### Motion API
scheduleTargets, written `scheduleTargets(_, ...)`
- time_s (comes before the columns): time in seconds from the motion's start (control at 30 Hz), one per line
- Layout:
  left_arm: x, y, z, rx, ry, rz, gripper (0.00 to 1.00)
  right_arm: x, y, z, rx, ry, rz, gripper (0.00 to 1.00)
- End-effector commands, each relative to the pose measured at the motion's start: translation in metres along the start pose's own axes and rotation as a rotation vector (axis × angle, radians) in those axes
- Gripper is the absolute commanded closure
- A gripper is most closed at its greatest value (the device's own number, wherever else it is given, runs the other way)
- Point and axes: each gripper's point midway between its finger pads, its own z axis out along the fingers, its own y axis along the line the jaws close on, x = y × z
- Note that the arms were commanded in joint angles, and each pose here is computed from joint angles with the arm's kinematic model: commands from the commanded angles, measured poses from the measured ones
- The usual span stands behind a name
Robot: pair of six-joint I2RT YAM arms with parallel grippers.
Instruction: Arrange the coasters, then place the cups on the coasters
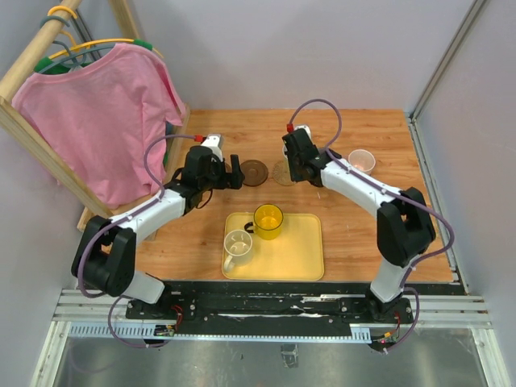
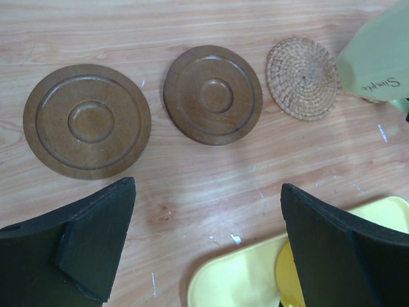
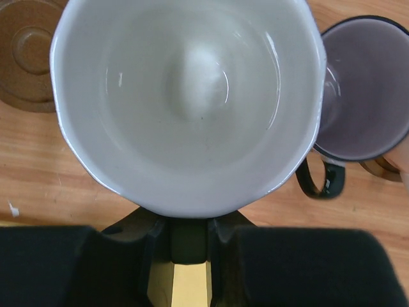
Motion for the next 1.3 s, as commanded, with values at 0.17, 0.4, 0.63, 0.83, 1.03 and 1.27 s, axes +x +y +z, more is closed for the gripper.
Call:
scheduleTargets(0.17,-0.002,0.006,0.014,-0.021,-0.005,0.015,0.00,-0.053,0.016,0.028,-0.045,-0.122,0.034,0.99)
scheduleTargets(0.4,0.000,0.010,0.016,-0.018,0.002,0.010,0.00,-0.046,0.021,0.041,-0.046,-0.101,0.041,0.99)
scheduleTargets(0.63,0.004,0.011,0.017,-0.017,0.012,0.003,0.00,-0.036,0.020,0.040,-0.048,-0.073,0.044,0.99)
scheduleTargets(0.83,0.007,0.009,0.020,-0.007,0.026,-0.001,0.00,-0.027,0.018,0.040,-0.045,-0.054,0.047,0.99)
scheduleTargets(1.03,0.006,0.009,0.019,-0.007,0.024,-0.003,0.00,-0.021,0.018,0.041,-0.046,-0.034,0.052,0.99)
scheduleTargets(1.27,0.008,0.009,0.019,-0.006,0.028,-0.005,0.00,-0.013,0.018,0.040,-0.044,-0.007,0.058,0.99)
